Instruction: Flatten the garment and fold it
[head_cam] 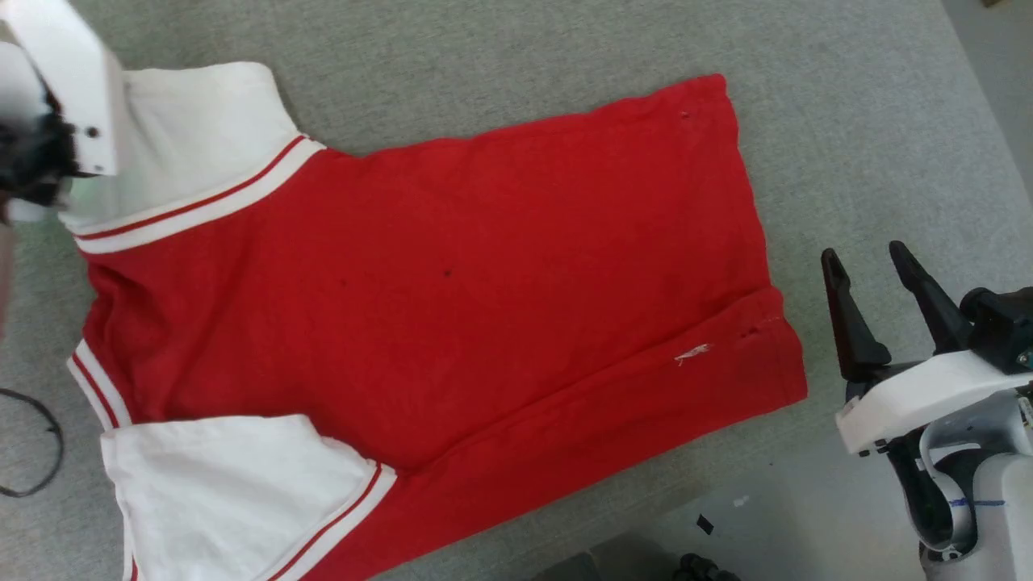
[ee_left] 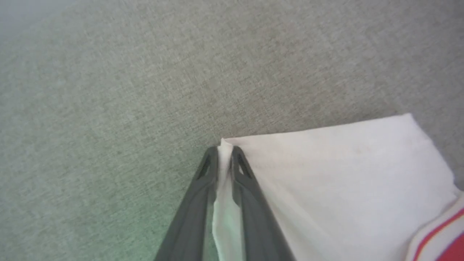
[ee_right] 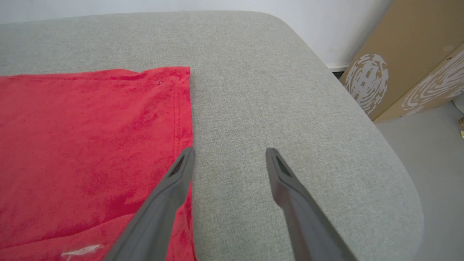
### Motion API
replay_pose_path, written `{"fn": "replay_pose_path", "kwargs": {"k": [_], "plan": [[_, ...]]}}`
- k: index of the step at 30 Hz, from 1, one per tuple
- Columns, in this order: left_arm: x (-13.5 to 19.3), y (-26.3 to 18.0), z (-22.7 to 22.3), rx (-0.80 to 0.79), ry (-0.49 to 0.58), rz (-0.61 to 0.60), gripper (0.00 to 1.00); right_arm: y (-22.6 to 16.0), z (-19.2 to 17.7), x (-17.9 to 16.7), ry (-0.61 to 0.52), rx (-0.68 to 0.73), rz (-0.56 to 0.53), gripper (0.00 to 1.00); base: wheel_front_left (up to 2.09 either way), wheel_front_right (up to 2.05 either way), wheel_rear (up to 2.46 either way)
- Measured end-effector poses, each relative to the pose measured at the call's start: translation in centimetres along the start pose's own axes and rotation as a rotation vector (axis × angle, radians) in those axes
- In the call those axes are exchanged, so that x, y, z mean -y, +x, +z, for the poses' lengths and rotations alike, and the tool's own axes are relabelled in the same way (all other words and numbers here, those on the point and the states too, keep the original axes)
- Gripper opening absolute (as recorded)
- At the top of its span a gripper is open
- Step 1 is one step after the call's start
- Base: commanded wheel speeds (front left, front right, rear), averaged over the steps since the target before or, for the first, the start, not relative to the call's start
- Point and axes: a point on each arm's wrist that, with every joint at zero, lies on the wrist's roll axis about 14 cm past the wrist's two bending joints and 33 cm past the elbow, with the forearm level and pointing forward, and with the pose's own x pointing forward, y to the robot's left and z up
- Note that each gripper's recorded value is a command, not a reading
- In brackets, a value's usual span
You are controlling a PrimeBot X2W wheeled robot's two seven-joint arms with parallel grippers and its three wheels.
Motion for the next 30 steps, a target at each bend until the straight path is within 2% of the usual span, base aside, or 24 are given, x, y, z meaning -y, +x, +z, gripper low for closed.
{"fn": "replay_pose_path", "kwargs": {"k": [8,17,24,30], "plan": [[0.8,-2.0,1.7,0.24,0.015,0.005,0.0,0.9,2.1,0.0,-0.064,0.02,0.052,1.0,0.0,0.0,0.0],[3.4,-9.2,6.5,0.609,0.077,-0.046,0.0,3.0,4.4,-1.6,-0.2,-0.053,0.193,1.0,0.0,0.0,0.0],[5.1,-14.2,6.2,0.718,0.168,-0.062,0.0,6.5,5.8,-3.5,-0.363,-0.162,0.298,1.0,0.0,0.0,0.0],[6.2,-16.3,4.1,0.741,0.185,-0.08,0.0,9.9,4.4,-4.8,-0.5,-0.308,0.341,1.0,0.0,0.0,0.0]]}}
